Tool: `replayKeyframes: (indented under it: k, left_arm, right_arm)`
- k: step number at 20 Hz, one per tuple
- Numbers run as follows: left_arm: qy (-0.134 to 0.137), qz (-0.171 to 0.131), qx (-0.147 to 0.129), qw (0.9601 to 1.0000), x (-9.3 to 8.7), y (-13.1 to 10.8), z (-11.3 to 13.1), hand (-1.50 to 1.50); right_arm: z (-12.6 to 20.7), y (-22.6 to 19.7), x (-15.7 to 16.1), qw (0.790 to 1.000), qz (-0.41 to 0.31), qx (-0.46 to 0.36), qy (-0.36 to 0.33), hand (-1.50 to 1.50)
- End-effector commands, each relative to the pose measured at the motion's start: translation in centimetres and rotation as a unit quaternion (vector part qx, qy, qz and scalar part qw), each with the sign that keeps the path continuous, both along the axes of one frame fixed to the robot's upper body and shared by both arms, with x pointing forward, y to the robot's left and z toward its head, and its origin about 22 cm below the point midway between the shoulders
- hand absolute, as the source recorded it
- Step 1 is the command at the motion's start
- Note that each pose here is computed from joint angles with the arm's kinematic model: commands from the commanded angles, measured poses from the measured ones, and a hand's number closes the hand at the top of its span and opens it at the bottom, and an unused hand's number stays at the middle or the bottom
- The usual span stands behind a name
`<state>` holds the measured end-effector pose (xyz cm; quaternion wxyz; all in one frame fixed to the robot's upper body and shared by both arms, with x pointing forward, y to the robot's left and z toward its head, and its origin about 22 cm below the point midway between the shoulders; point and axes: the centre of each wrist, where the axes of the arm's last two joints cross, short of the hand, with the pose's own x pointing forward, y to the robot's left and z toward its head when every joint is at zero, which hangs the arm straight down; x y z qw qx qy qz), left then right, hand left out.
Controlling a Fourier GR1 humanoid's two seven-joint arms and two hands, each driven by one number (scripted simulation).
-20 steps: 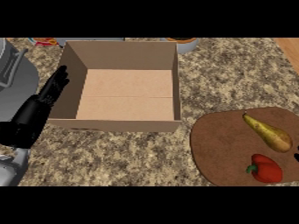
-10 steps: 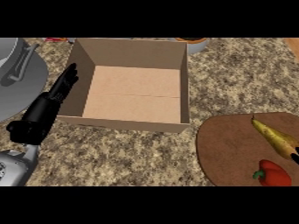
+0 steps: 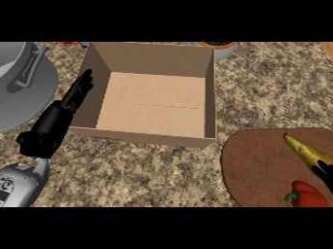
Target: Pick the bell pepper from the cutting board and place it in the cardboard box
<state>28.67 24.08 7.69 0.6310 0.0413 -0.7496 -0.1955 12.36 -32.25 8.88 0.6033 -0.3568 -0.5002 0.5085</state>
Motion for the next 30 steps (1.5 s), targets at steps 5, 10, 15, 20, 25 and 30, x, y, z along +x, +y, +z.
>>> replayKeyframes:
  k: [5, 10, 15, 20, 25, 30]
  left_arm:
    - [0.064, -0.031, -0.025, 0.9972, -0.2, -1.6, -2.7, 0.0]
    - [0.062, -0.036, -0.024, 0.9972, -0.1, -3.9, -3.1, 0.0]
    - [0.059, -0.04, -0.023, 0.9972, -1.4, -2.9, -3.3, 0.0]
    - [0.061, -0.042, -0.031, 0.9968, -0.6, -3.5, -2.8, 0.0]
    - [0.075, -0.037, -0.027, 0.9961, -1.7, -2.6, -4.4, 0.0]
    - [0.057, -0.029, -0.014, 0.9979, 0.8, -3.8, -2.7, 0.0]
  right_arm:
    - [-1.3, 0.1, 1.1, 1.0, 0.005, -0.006, -0.011, -1.5]
    - [-3.8, -0.1, 1.3, 1.0, 0.011, -0.021, 0.018, -1.5]
    - [-4.3, -0.2, 2.1, 0.999, 0.003, -0.028, 0.032, -1.5]
    - [-4.8, -0.9, 2.5, 0.999, -0.002, -0.031, 0.041, -1.5]
    - [-5.5, -0.6, 2.0, 0.998, 0.001, -0.038, 0.053, -1.5]
    - [-6.4, -0.9, 3.5, 0.997, -0.01, -0.067, 0.041, -1.5]
